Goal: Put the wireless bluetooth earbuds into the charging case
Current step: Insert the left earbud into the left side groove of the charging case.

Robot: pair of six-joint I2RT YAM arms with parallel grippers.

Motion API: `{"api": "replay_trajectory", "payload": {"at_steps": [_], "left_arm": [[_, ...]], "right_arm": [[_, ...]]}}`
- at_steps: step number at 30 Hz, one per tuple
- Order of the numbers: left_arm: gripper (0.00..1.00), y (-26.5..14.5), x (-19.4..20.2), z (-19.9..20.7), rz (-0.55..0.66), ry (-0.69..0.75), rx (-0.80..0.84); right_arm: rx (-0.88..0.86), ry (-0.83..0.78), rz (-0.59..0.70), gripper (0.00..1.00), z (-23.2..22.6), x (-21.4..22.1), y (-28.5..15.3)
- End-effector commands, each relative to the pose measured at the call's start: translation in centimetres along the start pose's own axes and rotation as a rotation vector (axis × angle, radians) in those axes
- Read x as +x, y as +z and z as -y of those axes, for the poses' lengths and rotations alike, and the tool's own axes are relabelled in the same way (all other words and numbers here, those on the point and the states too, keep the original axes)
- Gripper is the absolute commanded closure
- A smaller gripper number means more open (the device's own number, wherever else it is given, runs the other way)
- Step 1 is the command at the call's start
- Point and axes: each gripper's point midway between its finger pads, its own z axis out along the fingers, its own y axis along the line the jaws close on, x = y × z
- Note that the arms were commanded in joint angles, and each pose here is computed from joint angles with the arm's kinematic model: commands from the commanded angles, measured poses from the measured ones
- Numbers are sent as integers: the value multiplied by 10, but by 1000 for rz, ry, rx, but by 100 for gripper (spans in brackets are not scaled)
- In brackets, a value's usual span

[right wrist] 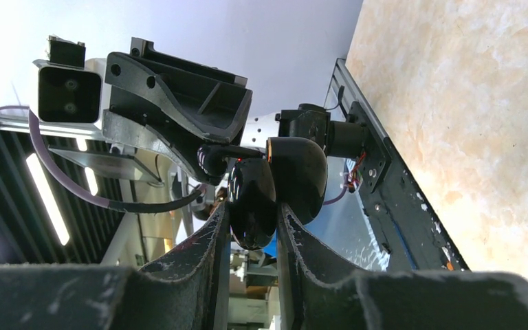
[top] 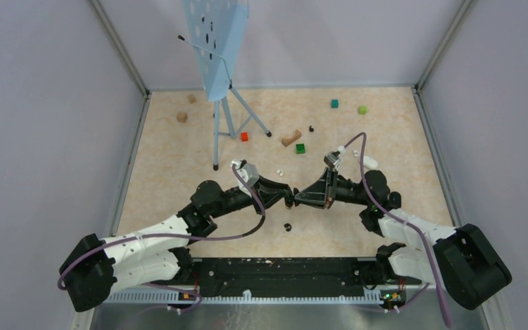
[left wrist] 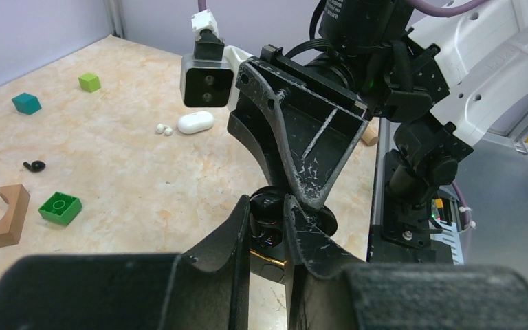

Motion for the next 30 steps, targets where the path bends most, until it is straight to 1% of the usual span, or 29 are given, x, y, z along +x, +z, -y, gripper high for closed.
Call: {"api": "replay_trajectory", "payload": {"at_steps": [1, 18, 30], "left_arm": [[87, 3, -13, 8, 49, 15, 45], [87, 3, -10, 7, 54, 26, 44], [88, 3, -3, 12, 51, 27, 77]], "right_arm": [[-50, -53, 5, 100, -12, -2, -1], [-61, -57, 16, 100, -16, -1, -4], [-62, -58, 22, 100, -18, 0, -4]]}}
